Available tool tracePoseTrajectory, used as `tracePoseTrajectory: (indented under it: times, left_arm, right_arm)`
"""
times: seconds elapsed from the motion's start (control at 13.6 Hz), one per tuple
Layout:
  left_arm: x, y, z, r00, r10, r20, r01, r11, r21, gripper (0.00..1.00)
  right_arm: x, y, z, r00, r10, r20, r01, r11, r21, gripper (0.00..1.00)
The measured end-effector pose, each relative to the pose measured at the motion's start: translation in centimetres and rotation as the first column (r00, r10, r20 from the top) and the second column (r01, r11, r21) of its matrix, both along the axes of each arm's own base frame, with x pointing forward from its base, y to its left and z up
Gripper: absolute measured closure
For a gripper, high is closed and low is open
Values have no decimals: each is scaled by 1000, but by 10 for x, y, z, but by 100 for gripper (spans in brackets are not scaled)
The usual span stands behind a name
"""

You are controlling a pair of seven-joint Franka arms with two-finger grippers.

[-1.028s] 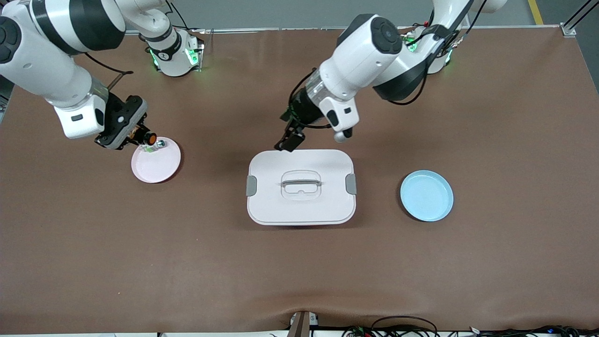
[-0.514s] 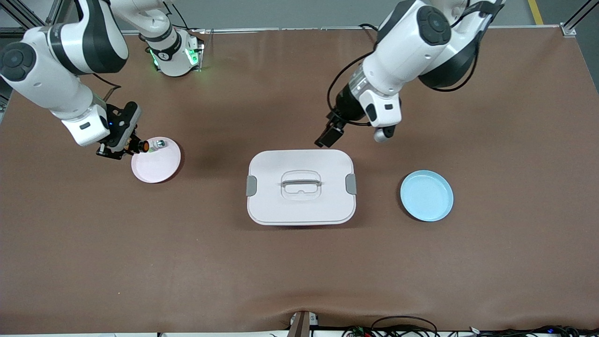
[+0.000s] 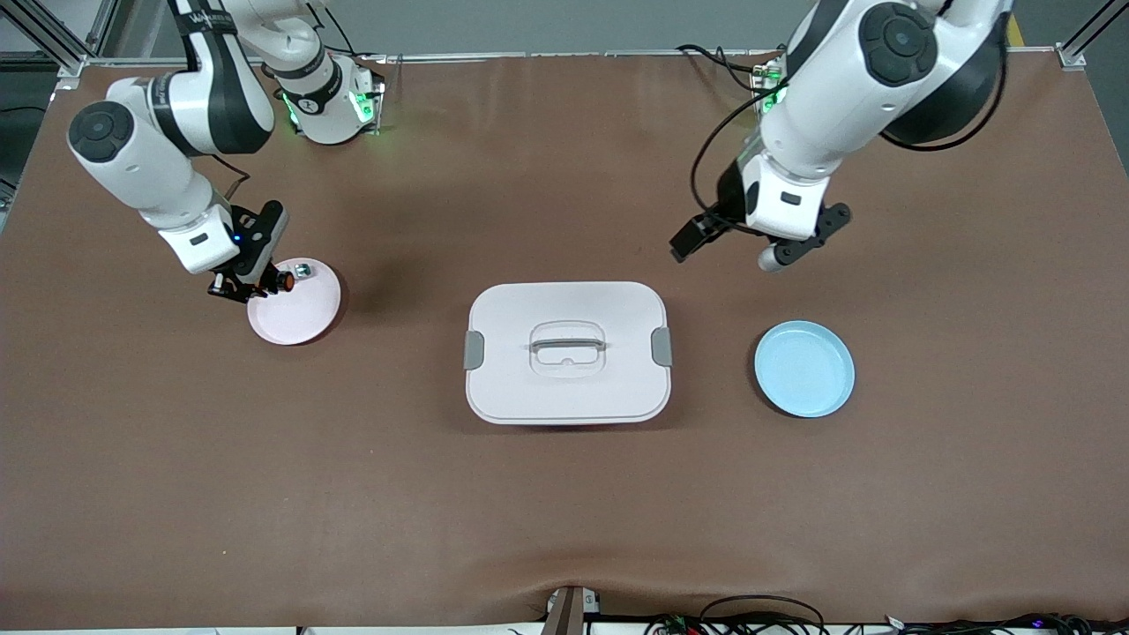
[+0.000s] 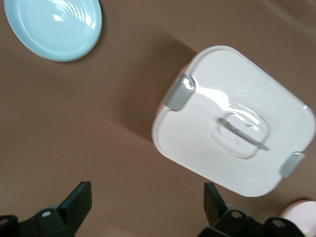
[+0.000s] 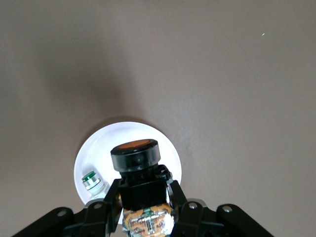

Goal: Transfer orange switch to right arm and place
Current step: 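Lower the switch onto the pink plate while the left gripper withdraws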

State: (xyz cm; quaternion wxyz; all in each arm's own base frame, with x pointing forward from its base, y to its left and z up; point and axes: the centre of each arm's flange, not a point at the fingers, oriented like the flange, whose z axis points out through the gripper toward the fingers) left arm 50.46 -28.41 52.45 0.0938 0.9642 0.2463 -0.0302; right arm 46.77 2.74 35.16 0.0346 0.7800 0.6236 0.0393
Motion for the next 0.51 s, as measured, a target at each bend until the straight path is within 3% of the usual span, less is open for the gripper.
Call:
tracePoseTrajectory:
  times: [0.29,0.51]
  left_arm:
    - [19,72,7,984,-179,11,178,982,59,0]
    - [29,129,8,962,-272,8,271,960,69,0]
  right_arm:
    - [-14,-20,-24,998,33,51,-33,999,-5,57]
    - [-19,-36,-48,999,47,26,-47,999,-14,57]
